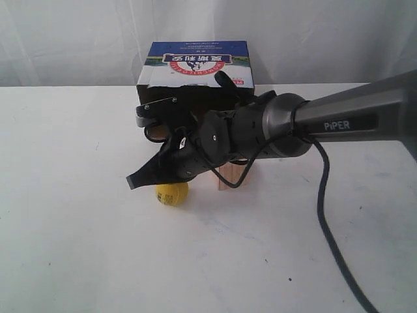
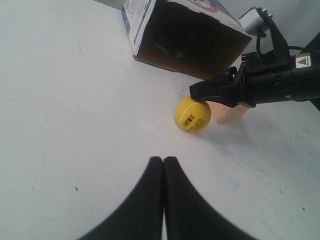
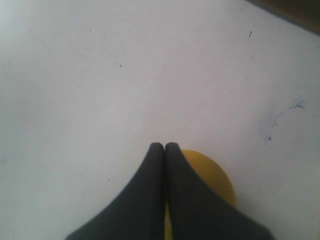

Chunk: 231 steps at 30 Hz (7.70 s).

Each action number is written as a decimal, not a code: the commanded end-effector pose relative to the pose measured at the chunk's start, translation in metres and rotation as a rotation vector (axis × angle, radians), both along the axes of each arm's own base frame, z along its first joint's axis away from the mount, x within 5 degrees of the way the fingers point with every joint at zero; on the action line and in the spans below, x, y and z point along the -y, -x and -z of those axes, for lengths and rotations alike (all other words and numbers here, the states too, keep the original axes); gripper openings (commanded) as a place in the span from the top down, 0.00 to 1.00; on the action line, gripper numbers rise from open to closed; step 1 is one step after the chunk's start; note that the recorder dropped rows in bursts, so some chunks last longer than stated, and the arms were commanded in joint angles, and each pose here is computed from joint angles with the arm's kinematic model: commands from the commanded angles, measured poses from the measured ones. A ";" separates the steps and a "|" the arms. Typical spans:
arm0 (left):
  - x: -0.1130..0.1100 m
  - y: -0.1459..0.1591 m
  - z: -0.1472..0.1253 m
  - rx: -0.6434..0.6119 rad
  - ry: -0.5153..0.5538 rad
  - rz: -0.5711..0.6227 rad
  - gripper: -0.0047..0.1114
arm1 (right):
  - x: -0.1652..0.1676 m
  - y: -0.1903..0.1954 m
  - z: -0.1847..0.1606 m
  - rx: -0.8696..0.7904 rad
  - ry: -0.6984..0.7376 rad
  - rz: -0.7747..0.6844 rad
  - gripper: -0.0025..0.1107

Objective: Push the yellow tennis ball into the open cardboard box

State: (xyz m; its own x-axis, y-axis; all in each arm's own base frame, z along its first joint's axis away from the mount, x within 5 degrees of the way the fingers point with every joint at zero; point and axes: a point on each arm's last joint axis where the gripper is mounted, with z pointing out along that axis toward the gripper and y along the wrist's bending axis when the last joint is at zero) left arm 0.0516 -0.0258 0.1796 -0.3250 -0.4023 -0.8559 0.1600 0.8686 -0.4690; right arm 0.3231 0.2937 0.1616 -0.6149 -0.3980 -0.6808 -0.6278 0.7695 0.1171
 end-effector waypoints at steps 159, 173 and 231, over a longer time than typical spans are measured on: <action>0.112 -0.251 0.057 -0.118 -0.459 0.925 0.96 | 0.252 0.093 -0.091 -0.419 0.566 0.398 0.98; 0.109 -0.255 0.077 -0.180 -0.448 0.925 0.96 | 0.253 0.094 -0.090 -0.432 0.573 0.398 0.98; 0.017 -0.368 0.042 0.015 -0.305 0.627 0.96 | 0.243 0.076 -0.091 -0.277 0.433 0.422 0.98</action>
